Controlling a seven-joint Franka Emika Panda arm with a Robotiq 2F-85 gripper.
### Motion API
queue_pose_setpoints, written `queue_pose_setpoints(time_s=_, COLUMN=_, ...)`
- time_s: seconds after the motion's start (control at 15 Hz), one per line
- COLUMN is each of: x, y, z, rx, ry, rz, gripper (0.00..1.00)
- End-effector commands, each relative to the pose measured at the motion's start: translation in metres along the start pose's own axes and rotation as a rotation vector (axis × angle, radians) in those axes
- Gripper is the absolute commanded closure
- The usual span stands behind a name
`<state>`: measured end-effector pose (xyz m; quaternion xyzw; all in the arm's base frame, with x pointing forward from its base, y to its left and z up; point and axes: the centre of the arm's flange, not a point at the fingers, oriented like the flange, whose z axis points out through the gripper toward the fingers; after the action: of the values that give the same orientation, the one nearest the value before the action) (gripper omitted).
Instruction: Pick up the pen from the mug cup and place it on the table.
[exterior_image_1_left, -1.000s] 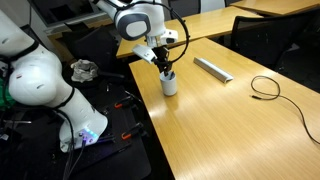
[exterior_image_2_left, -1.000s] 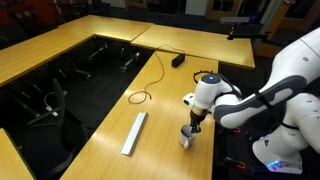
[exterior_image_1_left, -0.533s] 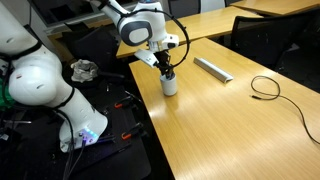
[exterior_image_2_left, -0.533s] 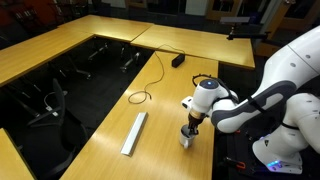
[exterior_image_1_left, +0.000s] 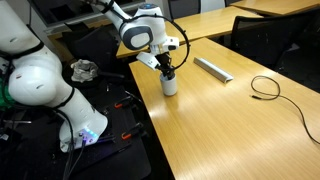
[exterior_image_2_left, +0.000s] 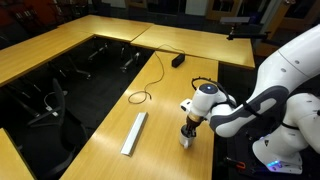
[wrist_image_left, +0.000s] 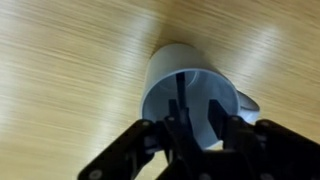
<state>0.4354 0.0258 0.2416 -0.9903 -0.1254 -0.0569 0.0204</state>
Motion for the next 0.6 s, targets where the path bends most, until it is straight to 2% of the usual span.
queue_pose_setpoints(time_s=0.0, x=0.0024, y=-0.0003, z=0.0095, rx=-0.007, ry=0.054, rz=-0.006, gripper=0.63)
queue_pose_setpoints(time_s=0.2, x=0.0036, y=-0.0020, z=0.0125, rx=-0.033, ry=0.095, rz=-0.019, gripper=0.65)
queue_pose_setpoints(time_s=0.33, x=0.0033, y=-0.0023, z=0.0147, rx=-0.033, ry=0.105, rz=-0.021, gripper=0.73)
queue_pose_setpoints(time_s=0.4, x=0.0026, y=-0.0023, z=0.0153, rx=-0.032, ry=0.109, rz=-0.022, gripper=0.78)
queue_pose_setpoints(time_s=0.53, x=0.0021, y=-0.0027, z=0.0157, rx=-0.030, ry=0.115, rz=-0.030, gripper=0.97)
